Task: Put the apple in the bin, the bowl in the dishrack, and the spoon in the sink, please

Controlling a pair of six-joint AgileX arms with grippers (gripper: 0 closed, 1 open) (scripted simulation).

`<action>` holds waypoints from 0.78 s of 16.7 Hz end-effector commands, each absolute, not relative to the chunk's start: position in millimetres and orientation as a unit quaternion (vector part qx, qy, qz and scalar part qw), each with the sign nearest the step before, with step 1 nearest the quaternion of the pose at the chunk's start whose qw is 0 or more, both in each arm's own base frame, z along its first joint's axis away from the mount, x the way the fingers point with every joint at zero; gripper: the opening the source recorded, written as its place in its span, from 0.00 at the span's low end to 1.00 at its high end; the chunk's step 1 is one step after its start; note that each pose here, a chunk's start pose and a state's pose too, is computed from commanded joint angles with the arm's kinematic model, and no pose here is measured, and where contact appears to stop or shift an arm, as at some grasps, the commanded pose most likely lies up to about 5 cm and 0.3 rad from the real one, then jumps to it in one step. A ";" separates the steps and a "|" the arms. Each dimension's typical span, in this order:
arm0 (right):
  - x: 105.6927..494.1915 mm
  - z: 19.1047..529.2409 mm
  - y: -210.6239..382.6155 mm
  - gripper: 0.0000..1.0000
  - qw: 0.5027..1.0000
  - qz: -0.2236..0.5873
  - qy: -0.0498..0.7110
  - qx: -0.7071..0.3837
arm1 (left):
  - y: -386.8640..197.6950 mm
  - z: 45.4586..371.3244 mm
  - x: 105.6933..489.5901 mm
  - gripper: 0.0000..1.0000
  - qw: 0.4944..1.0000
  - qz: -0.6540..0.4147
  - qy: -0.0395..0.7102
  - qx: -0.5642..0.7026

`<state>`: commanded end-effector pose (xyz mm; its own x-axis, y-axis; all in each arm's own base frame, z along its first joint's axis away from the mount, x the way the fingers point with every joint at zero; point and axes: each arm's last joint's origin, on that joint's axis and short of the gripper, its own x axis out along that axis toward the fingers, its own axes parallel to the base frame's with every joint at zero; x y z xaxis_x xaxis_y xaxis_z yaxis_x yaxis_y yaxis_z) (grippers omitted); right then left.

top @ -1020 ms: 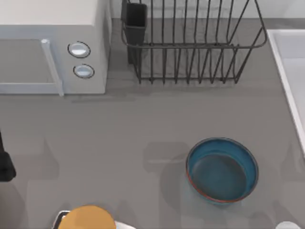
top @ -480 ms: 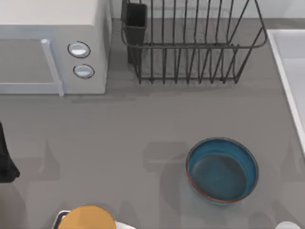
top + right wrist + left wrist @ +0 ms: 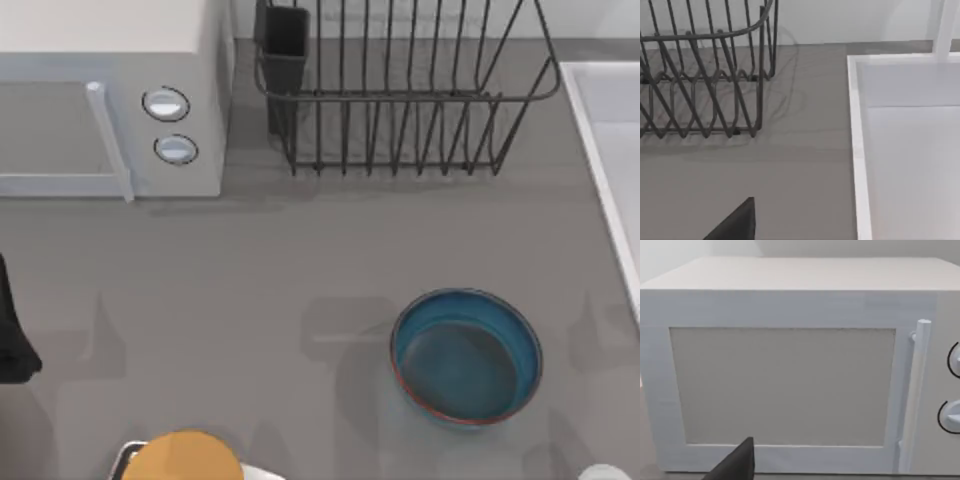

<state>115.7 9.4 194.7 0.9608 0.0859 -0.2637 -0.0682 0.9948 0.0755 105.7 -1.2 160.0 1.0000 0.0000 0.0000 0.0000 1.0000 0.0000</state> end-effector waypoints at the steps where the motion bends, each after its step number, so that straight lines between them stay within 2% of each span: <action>1: 121.0 201.7 12.6 1.00 0.983 0.047 0.173 0.039 | -1.2 160.0 105.7 1.00 1.000 0.000 0.000 0.000; 6: 159.6 234.4 37.1 1.00 0.925 0.066 0.370 0.062 | -1.2 160.0 105.7 1.00 1.000 0.000 0.000 0.000; 13: 228.9 246.2 93.2 1.00 0.800 0.038 0.597 0.043 | -1.2 160.0 105.7 1.00 1.000 0.000 0.000 0.000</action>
